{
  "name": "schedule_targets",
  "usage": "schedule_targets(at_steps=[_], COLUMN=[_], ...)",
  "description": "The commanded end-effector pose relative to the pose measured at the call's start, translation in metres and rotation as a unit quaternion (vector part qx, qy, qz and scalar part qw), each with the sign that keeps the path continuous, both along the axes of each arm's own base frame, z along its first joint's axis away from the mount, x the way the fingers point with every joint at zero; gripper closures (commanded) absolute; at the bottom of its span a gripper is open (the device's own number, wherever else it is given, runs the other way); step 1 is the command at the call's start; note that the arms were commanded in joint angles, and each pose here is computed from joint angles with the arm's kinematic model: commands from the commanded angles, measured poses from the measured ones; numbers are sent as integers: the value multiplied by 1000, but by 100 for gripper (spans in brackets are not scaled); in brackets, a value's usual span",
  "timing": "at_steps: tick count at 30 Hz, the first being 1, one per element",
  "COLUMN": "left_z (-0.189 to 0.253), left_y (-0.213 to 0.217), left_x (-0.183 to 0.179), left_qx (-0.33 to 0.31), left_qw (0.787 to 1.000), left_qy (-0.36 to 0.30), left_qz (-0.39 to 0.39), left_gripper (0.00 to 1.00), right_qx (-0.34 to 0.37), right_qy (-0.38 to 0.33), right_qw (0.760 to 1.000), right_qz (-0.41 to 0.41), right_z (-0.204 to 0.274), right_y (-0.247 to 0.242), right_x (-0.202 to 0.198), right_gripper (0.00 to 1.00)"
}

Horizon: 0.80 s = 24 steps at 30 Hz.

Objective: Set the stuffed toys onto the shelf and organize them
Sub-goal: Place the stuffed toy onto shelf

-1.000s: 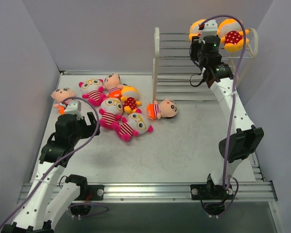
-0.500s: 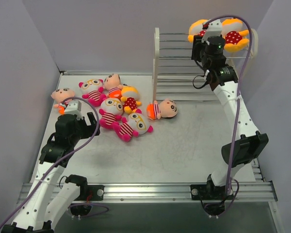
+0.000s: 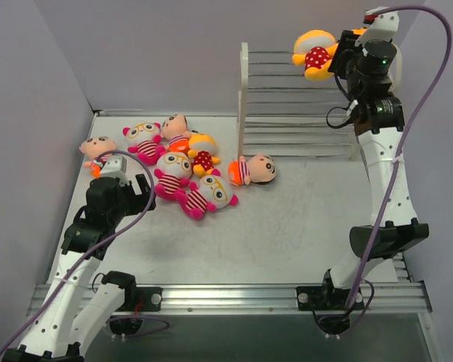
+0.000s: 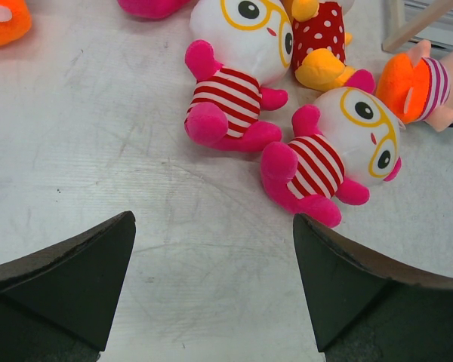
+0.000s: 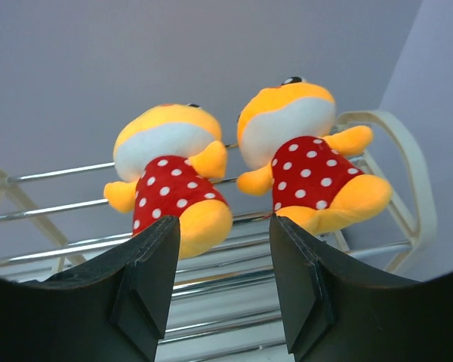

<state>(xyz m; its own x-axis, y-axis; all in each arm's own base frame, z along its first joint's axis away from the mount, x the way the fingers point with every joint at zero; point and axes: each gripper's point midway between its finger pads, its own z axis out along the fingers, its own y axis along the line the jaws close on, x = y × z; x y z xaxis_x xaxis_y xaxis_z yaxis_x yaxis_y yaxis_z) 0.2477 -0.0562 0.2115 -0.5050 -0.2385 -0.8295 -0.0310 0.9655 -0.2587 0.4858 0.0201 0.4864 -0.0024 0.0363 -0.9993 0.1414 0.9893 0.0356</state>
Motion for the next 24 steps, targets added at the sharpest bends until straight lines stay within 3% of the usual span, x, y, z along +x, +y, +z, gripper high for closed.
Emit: schedule_targets(at_steps=[1,24], left_z=[10,10], left_y=[-3,-3], left_x=[3,4], left_qx=[-4,-4], left_qw=[1000,1000], left_qy=[-22,-21], left_qz=[-9,-9], left_gripper=[6,6], right_qx=[37,69], right_qy=[-6,10], right_qw=[999,994], right_qz=[0,90], right_z=[6,-29], right_y=[-10,-4], right_x=[5,42], right_gripper=[50,52])
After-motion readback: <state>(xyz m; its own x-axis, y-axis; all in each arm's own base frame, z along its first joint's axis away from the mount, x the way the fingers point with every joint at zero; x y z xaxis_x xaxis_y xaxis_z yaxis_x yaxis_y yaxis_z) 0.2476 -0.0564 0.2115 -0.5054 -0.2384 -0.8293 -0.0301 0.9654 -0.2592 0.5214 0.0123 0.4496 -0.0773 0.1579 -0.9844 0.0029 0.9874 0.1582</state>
